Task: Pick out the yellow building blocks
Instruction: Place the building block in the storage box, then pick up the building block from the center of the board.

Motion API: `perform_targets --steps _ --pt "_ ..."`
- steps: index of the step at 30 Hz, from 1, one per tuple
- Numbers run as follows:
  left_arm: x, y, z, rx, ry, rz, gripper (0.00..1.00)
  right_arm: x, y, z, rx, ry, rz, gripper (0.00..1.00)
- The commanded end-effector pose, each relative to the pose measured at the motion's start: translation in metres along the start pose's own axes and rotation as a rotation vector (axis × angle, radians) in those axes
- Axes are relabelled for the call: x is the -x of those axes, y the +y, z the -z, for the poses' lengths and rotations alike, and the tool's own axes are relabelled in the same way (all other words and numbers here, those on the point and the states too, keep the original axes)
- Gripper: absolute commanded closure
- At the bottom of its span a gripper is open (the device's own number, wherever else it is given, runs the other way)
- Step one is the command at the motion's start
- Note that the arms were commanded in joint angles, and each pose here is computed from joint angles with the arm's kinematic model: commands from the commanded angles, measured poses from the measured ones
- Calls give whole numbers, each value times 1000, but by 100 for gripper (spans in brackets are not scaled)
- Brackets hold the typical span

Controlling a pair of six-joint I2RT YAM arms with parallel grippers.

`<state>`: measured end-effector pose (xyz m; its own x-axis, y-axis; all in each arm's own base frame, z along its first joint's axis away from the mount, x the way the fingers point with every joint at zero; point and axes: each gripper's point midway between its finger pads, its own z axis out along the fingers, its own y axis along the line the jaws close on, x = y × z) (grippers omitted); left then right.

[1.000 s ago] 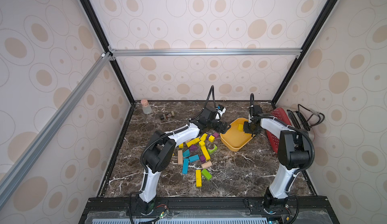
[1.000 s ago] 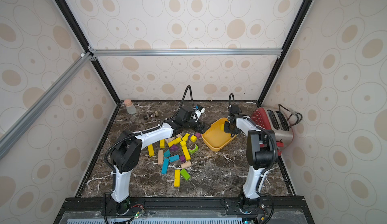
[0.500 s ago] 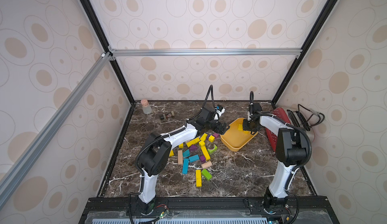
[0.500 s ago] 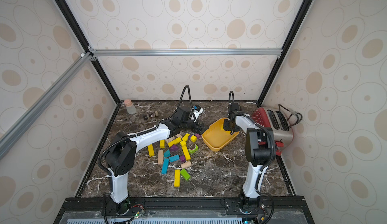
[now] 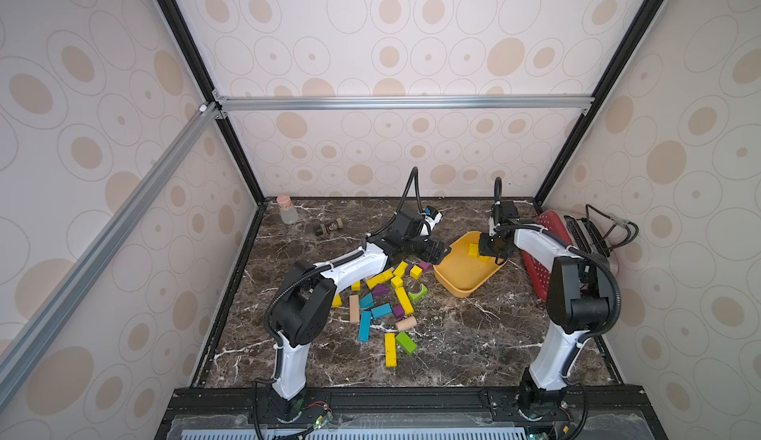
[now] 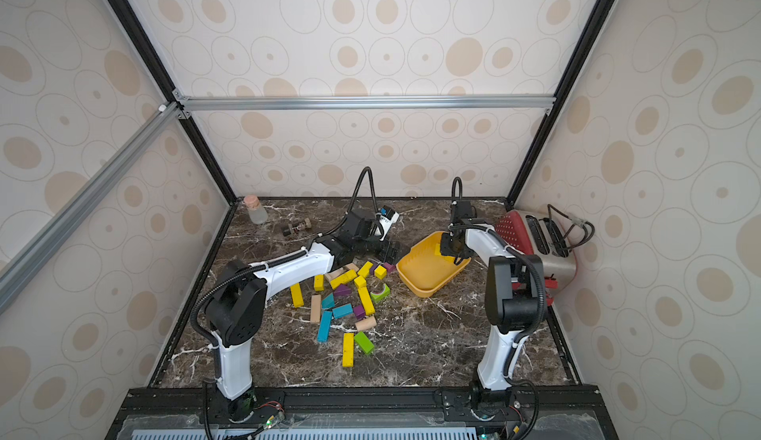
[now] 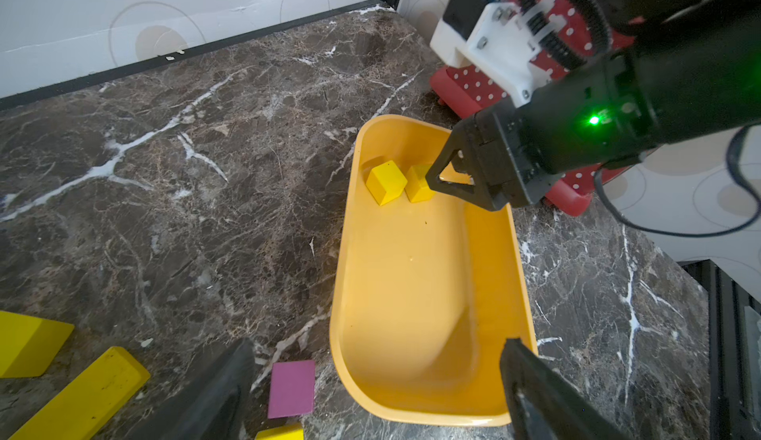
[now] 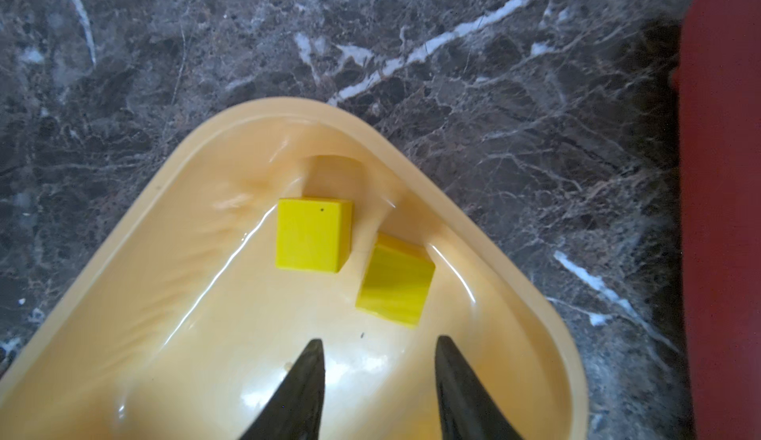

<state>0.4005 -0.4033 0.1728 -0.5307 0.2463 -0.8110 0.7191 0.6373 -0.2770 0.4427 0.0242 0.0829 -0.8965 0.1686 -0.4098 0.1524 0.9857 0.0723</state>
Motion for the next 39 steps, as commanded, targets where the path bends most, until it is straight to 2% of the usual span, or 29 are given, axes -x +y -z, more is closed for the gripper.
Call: perform_targets --steps 1,14,20,29,39 --pt "17 -9 12 -5 -41 -46 8 -3 -1 17 12 -6 -17 55" --pt "28 -11 24 10 -65 -87 8 -6 16 50 81 -47 -17 56" --pt "28 -10 31 30 -56 -115 8 -8 47 69 171 -71 33 56" --pt "25 -4 51 81 -44 -168 7 -15 81 88 221 -94 104 56" --pt "17 15 89 170 -19 -163 7 -33 133 98 286 -113 181 56"
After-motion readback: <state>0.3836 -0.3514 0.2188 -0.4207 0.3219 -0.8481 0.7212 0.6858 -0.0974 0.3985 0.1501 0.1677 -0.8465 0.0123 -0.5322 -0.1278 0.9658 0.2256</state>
